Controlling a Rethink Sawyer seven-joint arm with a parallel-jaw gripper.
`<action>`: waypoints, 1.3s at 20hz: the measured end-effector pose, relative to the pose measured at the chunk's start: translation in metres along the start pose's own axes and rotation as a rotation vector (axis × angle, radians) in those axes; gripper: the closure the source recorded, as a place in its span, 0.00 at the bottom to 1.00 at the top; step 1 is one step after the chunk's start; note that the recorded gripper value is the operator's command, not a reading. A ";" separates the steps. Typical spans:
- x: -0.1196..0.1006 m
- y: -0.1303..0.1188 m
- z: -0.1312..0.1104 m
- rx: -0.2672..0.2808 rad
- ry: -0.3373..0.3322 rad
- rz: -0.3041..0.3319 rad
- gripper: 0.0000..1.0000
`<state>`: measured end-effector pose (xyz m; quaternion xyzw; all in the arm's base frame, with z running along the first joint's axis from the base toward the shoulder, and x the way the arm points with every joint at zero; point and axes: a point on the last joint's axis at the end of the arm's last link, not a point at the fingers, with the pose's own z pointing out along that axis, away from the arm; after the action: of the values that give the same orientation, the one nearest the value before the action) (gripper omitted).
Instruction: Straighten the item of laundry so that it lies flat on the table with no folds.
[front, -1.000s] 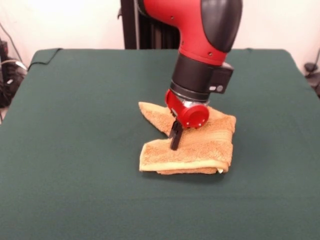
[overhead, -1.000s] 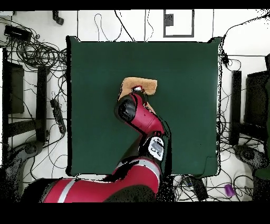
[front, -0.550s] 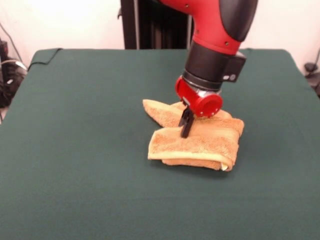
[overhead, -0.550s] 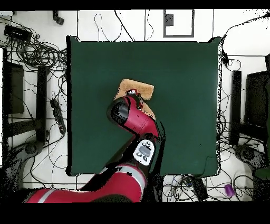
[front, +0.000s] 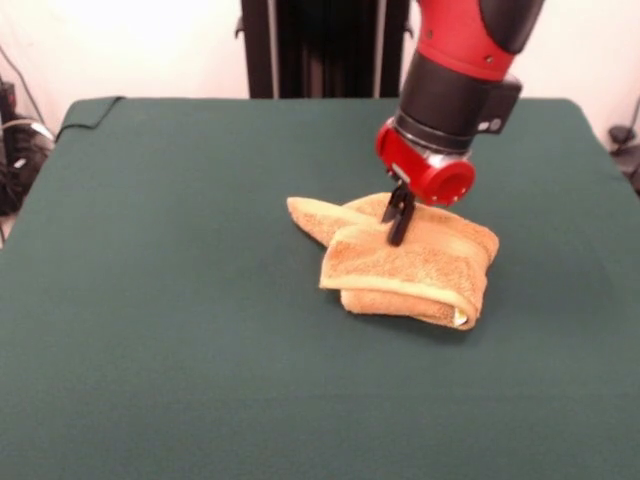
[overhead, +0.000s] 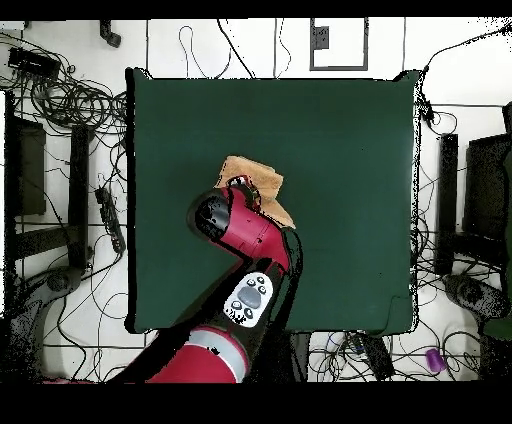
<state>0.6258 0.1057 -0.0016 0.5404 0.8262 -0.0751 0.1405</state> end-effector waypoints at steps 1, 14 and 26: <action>0.001 0.000 -0.003 0.003 0.002 -0.001 1.00; 0.019 0.003 -0.039 0.040 0.010 0.002 1.00; 0.037 0.011 -0.069 0.064 0.002 0.109 1.00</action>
<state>0.6117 0.1619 0.0527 0.5890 0.7928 -0.0932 0.1262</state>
